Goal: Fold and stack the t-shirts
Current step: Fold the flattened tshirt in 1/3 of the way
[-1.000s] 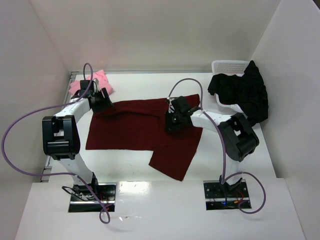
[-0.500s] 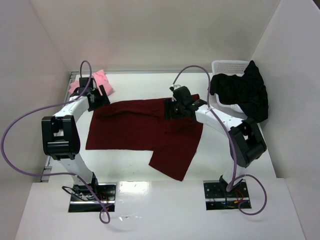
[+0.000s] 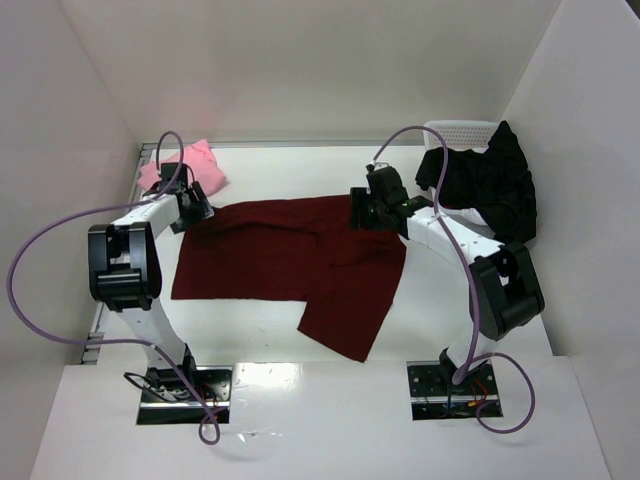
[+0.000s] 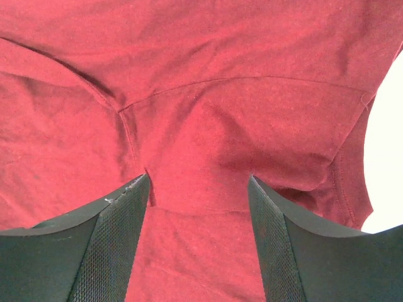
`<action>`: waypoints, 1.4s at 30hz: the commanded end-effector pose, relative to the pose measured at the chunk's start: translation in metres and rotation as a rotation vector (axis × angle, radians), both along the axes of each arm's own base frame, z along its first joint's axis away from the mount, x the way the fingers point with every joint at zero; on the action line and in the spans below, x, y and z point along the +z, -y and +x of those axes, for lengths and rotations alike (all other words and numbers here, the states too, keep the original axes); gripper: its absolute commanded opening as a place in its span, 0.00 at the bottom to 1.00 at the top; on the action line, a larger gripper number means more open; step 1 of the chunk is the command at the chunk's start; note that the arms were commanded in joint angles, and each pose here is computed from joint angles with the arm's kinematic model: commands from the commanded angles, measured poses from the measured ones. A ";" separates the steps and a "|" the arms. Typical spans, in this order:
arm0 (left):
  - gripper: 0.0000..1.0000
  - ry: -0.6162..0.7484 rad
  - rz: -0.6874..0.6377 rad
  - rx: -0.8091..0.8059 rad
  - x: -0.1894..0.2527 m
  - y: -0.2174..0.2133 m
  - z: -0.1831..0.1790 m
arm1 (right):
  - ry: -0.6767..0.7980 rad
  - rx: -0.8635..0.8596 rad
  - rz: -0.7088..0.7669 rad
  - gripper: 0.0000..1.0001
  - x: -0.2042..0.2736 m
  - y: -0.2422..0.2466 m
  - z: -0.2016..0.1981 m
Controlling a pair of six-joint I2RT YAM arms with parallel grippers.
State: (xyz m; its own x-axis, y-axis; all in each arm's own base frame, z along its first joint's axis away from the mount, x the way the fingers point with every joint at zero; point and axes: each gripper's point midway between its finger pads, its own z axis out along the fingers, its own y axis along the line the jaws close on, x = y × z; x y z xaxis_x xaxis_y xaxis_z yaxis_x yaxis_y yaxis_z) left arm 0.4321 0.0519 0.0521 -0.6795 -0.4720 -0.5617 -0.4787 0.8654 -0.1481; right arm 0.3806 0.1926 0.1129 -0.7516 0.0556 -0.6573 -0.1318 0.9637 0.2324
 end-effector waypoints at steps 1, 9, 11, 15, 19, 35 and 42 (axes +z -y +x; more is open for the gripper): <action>0.73 0.035 0.034 0.054 0.006 -0.017 0.023 | 0.033 -0.013 0.036 0.70 0.013 -0.003 0.001; 0.39 0.032 0.006 0.043 0.002 -0.016 0.027 | 0.014 -0.013 0.026 0.70 0.004 -0.005 0.006; 0.27 0.053 0.009 0.052 0.011 -0.020 0.027 | 0.011 -0.007 0.032 0.70 0.004 -0.007 0.007; 0.06 0.046 0.006 0.038 0.010 -0.018 0.022 | 0.000 0.000 0.034 0.70 0.001 -0.009 0.006; 0.00 0.048 -0.009 0.027 0.011 -0.014 0.020 | 0.002 0.006 0.028 0.70 0.000 -0.008 0.006; 0.18 -0.050 -0.002 0.092 0.020 -0.017 -0.056 | 0.003 0.019 0.043 0.70 0.002 -0.008 -0.003; 0.47 -0.077 -0.028 0.176 0.009 -0.026 -0.063 | 0.013 0.020 0.047 0.70 0.006 -0.006 -0.005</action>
State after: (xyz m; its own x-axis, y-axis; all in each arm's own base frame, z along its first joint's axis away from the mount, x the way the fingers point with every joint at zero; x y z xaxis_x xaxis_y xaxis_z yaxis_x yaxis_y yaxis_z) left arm 0.3726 0.0671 0.0630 -0.6659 -0.5535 -0.5001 -0.5775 0.8069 -0.1242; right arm 0.3738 0.1971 0.0970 -0.7845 0.0585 -0.6173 -0.1304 0.9577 0.2565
